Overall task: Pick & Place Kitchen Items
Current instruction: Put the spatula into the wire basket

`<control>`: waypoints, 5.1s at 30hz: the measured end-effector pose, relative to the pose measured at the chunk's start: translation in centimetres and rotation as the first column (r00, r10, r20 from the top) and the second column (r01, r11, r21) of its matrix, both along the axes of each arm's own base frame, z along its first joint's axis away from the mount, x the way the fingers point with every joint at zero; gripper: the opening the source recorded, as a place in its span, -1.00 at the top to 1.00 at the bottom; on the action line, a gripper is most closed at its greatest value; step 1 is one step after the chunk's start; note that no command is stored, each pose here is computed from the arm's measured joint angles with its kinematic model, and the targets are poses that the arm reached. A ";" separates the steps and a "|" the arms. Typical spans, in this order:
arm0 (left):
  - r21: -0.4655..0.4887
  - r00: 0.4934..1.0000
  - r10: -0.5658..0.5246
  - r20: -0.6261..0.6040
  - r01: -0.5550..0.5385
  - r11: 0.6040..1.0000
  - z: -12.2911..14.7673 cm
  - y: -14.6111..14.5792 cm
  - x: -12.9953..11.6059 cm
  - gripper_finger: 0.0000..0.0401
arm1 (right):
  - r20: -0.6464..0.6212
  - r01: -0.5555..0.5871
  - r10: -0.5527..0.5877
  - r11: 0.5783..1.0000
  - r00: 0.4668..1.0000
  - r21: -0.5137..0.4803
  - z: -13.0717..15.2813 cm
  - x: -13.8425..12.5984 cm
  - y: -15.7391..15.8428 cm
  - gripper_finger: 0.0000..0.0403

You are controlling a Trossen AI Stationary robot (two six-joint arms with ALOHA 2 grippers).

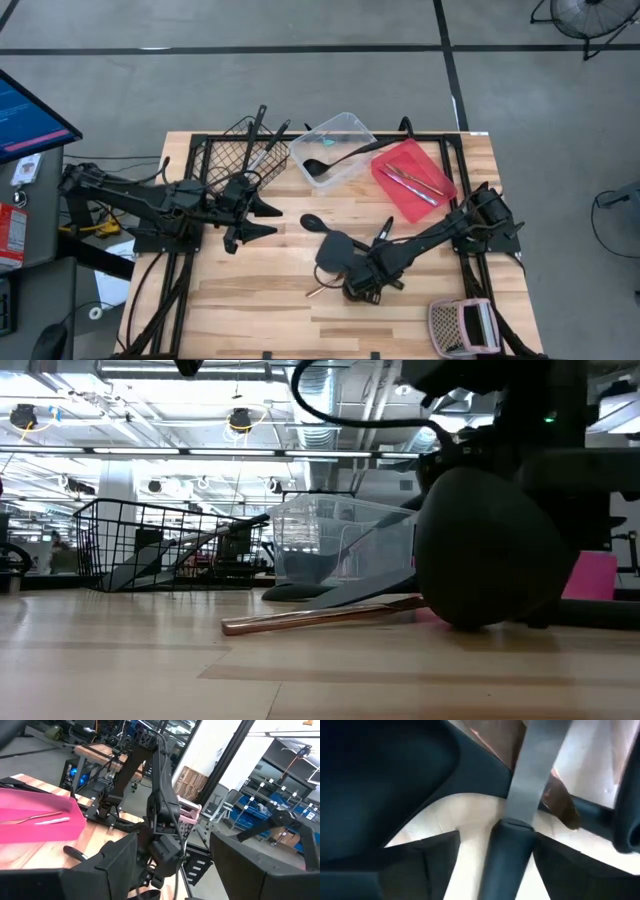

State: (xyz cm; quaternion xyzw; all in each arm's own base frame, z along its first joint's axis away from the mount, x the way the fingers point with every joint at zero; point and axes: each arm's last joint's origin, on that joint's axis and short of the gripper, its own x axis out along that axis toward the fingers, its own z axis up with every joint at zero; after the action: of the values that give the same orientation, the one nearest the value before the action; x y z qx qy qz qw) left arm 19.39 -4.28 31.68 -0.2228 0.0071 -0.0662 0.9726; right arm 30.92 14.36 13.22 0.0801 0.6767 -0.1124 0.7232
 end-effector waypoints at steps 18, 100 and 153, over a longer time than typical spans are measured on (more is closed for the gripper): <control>-0.001 1.000 0.000 -0.005 0.000 1.000 0.0 0.0 0.0 -0.18 | 0.002 0.000 0.000 0.999 1.000 0.045 1.1 -0.3 -0.4 0.56; 0.049 0.948 -0.002 -0.318 0.019 0.999 -6.7 0.0 5.8 -0.45 | 0.095 0.128 -0.139 0.985 0.986 0.115 1.0 -5.3 -0.7 0.63; 0.348 0.792 -0.071 -0.606 0.344 0.872 -15.3 -0.4 8.8 -0.08 | 0.179 -0.048 0.032 0.995 0.983 0.086 7.4 -1.0 -2.4 0.70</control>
State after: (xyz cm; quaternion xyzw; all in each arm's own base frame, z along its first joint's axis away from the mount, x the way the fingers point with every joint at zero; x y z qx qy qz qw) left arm 28.21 -4.70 16.41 -0.0039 0.3401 -0.1019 0.9348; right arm 29.93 11.91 20.58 0.1085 0.6154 -0.0598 0.7784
